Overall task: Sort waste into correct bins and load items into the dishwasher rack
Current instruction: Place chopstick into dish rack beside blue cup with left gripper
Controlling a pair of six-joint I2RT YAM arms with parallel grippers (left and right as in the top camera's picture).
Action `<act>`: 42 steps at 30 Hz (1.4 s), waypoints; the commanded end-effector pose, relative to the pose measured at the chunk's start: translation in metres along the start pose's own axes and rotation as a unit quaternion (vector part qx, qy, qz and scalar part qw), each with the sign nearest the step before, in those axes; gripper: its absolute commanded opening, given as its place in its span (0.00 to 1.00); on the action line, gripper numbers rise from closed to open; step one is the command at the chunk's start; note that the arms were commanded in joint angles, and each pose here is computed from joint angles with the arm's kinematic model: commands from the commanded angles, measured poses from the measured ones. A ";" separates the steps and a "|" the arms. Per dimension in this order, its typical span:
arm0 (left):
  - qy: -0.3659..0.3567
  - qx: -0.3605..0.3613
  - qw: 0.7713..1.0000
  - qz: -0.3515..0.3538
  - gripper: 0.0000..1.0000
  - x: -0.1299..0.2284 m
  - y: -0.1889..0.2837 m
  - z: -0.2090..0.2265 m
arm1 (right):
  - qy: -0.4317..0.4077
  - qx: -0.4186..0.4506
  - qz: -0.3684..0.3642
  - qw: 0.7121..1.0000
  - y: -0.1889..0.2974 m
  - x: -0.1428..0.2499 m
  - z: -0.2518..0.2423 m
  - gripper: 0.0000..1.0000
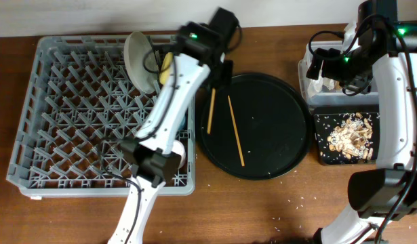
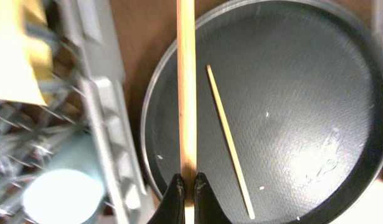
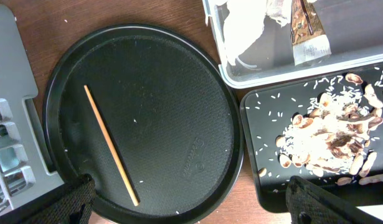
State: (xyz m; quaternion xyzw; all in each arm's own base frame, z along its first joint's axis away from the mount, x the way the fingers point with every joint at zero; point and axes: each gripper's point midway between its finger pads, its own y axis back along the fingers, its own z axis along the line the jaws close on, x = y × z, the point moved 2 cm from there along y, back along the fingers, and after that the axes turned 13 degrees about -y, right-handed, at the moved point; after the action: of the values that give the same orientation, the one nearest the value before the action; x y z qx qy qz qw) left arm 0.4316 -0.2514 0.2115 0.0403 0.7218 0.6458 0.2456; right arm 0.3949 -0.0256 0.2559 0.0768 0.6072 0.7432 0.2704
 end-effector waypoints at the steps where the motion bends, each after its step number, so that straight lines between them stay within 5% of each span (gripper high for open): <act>1: -0.036 0.006 0.998 -0.060 0.01 -0.005 0.057 0.014 | 0.007 0.000 -0.014 1.000 0.008 -0.002 0.002 0.98; 5: -0.024 -0.041 0.995 -0.090 0.01 0.012 0.114 0.040 | 0.007 0.000 -0.014 1.000 0.008 -0.002 0.002 0.98; 10: 0.003 -0.121 0.992 -0.029 0.01 0.063 0.130 0.084 | 0.007 0.000 -0.014 1.000 0.008 -0.002 0.002 0.99; 14: 0.036 -0.137 0.987 0.076 0.01 0.106 0.092 0.120 | 0.007 0.000 -0.014 1.000 0.008 -0.002 0.002 0.98; 23: 0.050 -0.138 0.981 0.126 0.01 0.135 -0.008 0.163 | 0.007 0.000 -0.014 1.000 0.008 -0.002 0.002 0.98; 24: 0.051 -0.139 0.981 0.126 0.06 0.136 -0.012 0.164 | 0.007 0.000 -0.014 1.000 0.008 -0.002 0.002 0.99; 27: 0.051 -0.139 0.981 0.125 0.51 0.137 -0.018 0.165 | 0.007 0.000 -0.014 1.000 0.008 -0.002 0.002 0.99; 29: 0.051 -0.139 0.981 0.124 0.64 0.136 -0.019 0.165 | 0.007 0.000 -0.014 1.000 0.008 -0.002 0.002 0.99; 33: 0.053 -0.111 0.987 0.107 0.67 0.127 -0.018 0.156 | 0.007 0.000 -0.014 1.000 0.008 -0.002 0.002 0.98; 37: 0.046 -0.008 0.999 0.019 0.65 0.080 0.003 0.117 | 0.007 0.000 -0.014 1.000 0.008 -0.002 0.002 0.99; 42: 0.034 0.017 0.998 -0.047 0.65 0.042 0.005 0.058 | 0.007 0.000 -0.014 1.000 0.008 -0.002 0.002 0.99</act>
State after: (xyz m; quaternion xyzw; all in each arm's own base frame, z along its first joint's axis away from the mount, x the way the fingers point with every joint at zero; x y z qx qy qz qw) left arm 0.4231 -0.1253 0.1921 -0.0070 0.7092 0.6672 0.2278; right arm 0.3949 -0.0256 0.2559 0.0767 0.6072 0.7432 0.2703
